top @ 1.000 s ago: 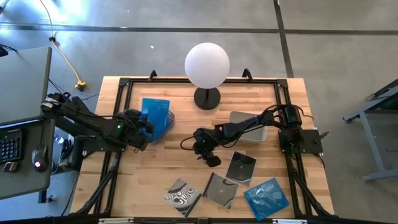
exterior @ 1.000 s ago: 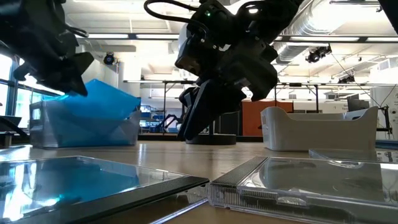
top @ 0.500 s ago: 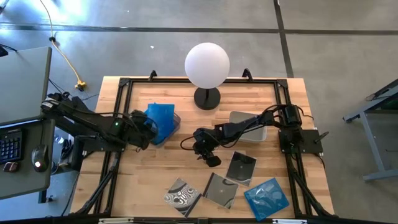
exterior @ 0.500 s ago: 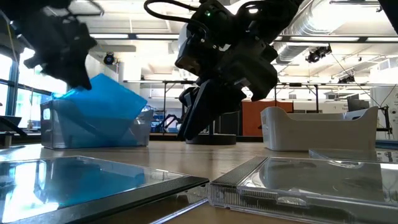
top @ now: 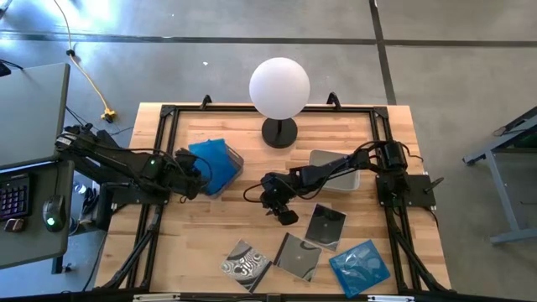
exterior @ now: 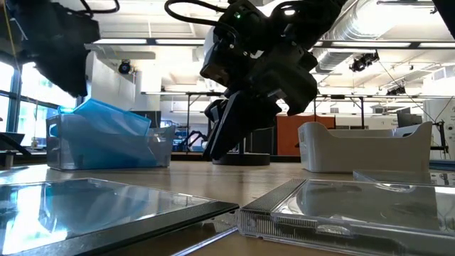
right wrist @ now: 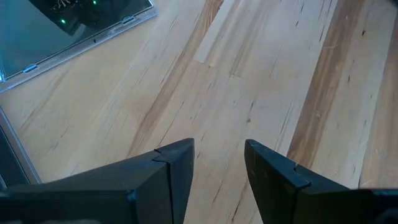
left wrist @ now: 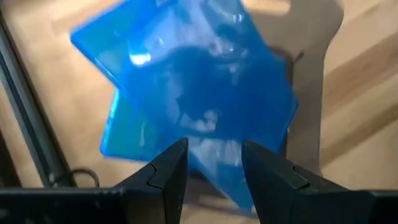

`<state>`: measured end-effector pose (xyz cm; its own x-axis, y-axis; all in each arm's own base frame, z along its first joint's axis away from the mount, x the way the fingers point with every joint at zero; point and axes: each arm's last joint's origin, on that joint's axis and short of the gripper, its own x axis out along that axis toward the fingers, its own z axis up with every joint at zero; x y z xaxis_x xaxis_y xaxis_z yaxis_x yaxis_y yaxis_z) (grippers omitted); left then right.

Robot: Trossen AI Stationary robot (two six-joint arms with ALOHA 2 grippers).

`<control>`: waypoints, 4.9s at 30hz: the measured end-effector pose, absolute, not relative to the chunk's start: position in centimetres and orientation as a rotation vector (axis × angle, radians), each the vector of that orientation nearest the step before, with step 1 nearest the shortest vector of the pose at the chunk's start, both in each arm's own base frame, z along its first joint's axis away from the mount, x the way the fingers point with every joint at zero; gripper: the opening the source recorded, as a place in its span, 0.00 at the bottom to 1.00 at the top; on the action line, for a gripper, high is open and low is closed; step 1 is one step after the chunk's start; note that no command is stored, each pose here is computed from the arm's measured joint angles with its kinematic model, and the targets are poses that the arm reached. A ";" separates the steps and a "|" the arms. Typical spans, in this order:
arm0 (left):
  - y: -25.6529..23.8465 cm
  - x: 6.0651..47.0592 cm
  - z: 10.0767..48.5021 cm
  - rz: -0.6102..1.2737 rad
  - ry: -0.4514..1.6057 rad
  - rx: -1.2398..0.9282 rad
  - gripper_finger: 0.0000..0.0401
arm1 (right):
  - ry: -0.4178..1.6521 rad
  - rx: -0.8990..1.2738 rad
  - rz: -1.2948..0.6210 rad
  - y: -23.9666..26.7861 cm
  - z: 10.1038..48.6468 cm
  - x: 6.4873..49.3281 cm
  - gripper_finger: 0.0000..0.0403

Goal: Pick & place jewel cases by type
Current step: Put the blue cd case into the black bin

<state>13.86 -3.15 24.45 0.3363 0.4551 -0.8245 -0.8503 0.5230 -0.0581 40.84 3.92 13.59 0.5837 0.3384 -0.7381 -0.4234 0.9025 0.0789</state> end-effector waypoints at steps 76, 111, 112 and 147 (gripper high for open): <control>-13.4 27.2 22.5 0.069 0.344 -0.104 0.37 | 1.286 -0.385 0.421 26.5 14.3 24.5 0.34; -17.1 39.3 21.2 -0.193 0.623 0.425 0.37 | 1.418 -0.035 0.037 21.2 19.7 22.7 0.34; -17.0 39.9 21.3 -0.211 0.643 0.432 0.37 | 1.439 -0.028 0.028 21.2 19.2 22.2 0.34; -16.3 44.6 18.6 -0.316 0.751 0.494 0.37 | 1.295 -0.056 0.109 18.2 14.3 19.0 0.34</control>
